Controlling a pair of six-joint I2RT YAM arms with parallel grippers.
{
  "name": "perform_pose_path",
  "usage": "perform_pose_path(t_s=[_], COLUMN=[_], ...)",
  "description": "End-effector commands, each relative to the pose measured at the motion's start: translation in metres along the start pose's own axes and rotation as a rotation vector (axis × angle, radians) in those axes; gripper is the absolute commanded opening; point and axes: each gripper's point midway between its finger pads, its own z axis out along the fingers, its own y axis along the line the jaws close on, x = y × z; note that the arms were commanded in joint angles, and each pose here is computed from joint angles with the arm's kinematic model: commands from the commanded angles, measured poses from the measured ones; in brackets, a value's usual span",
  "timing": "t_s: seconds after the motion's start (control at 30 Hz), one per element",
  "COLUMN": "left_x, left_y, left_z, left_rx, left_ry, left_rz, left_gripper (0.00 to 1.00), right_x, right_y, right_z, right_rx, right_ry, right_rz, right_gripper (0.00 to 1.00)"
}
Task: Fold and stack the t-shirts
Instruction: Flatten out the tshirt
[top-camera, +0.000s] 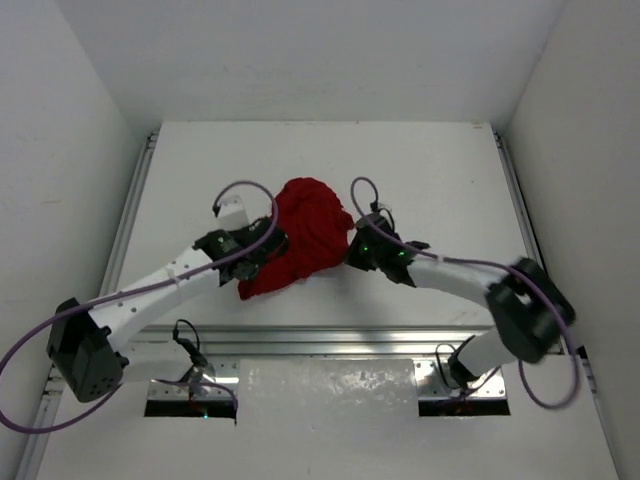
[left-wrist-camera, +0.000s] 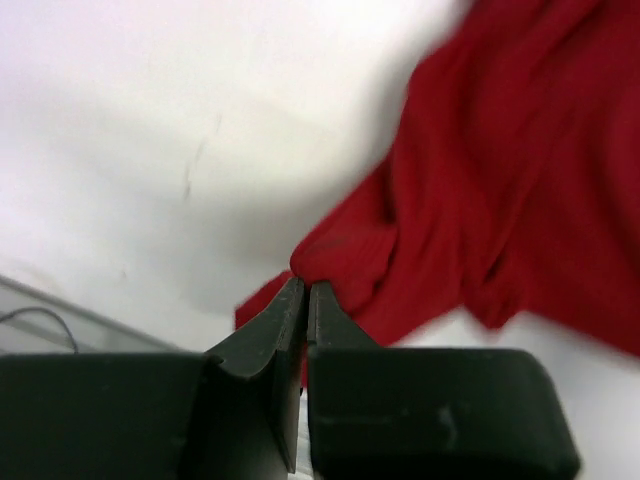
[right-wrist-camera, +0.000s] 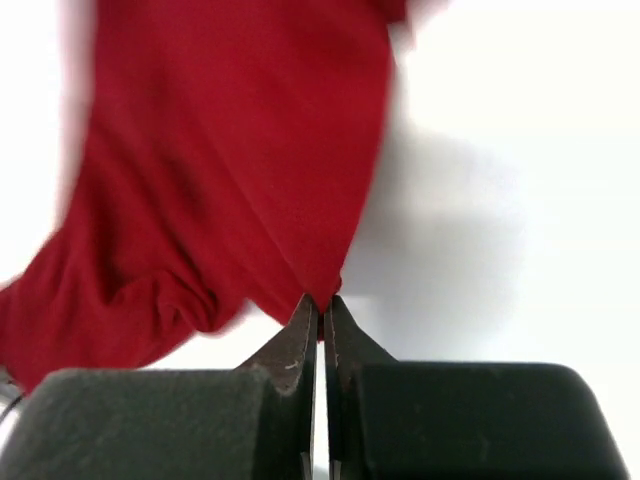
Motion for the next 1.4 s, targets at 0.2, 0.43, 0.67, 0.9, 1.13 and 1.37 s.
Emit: perform_pose_path(t_s=[0.2, 0.43, 0.67, 0.9, 1.13, 1.37], left_x=[-0.237, -0.281, -0.296, -0.314, -0.311, -0.318], left_y=[0.022, 0.028, 0.051, 0.054, 0.055, 0.068], left_z=[-0.184, -0.249, -0.290, -0.349, -0.385, -0.413], left_rx=[0.171, 0.367, 0.484, 0.745, 0.950, 1.048], left_ry=[-0.456, -0.529, -0.592, -0.691, -0.772, -0.848], left_rz=[-0.300, -0.352, -0.367, -0.358, -0.333, -0.365], left_gripper=[0.00, 0.00, 0.00, 0.00, 0.00, 0.00], right_x=[-0.175, -0.215, -0.229, -0.227, -0.229, -0.247], right_y=[0.027, 0.028, 0.034, 0.059, 0.086, 0.104], right_z=[-0.255, -0.379, -0.463, -0.515, -0.559, -0.598], right_rx=[0.052, 0.088, 0.029, -0.141, -0.309, -0.370], right_ry=[-0.597, -0.760, -0.846, -0.887, -0.988, -1.122], right_rz=[-0.255, -0.330, -0.361, -0.454, -0.528, -0.533], right_gripper=[0.00, 0.00, 0.00, 0.00, 0.00, 0.00])
